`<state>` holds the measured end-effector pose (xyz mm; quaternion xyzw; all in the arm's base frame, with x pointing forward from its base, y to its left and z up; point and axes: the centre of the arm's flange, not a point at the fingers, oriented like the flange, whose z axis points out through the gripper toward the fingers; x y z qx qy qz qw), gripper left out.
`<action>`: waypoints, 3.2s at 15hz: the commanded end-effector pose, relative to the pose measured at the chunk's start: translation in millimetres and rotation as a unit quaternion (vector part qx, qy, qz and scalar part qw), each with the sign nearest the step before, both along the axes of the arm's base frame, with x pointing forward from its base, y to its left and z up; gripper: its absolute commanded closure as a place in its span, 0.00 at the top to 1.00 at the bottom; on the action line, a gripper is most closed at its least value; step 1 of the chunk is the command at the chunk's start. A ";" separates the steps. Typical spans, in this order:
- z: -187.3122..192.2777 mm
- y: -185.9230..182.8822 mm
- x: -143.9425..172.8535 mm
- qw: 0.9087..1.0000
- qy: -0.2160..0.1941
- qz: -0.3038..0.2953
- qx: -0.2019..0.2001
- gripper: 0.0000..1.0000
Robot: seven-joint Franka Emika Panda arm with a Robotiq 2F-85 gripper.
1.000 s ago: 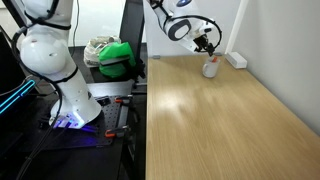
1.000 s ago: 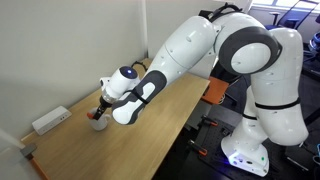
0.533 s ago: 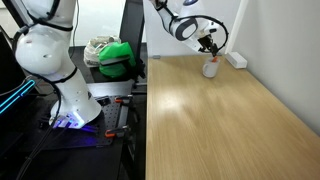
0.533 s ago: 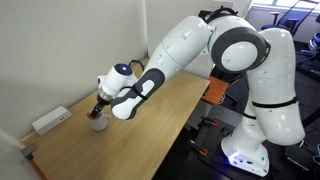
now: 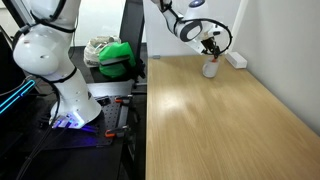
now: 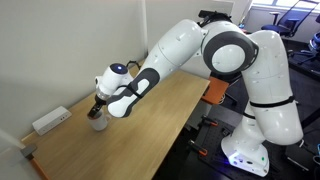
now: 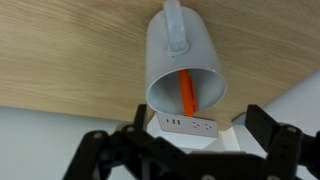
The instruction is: Remove the marker from the mug cup
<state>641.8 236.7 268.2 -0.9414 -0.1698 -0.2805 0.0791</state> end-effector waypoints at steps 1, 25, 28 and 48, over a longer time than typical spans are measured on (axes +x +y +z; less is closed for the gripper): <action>-0.9 10.7 6.7 1.000 0.011 0.003 0.000 1.00; -13.6 23.5 -2.7 0.999 -0.025 0.035 -0.032 0.73; -12.8 25.9 -3.7 0.998 -0.027 0.038 -0.032 0.50; -16.7 13.5 25.5 0.999 -0.019 0.015 -0.031 0.37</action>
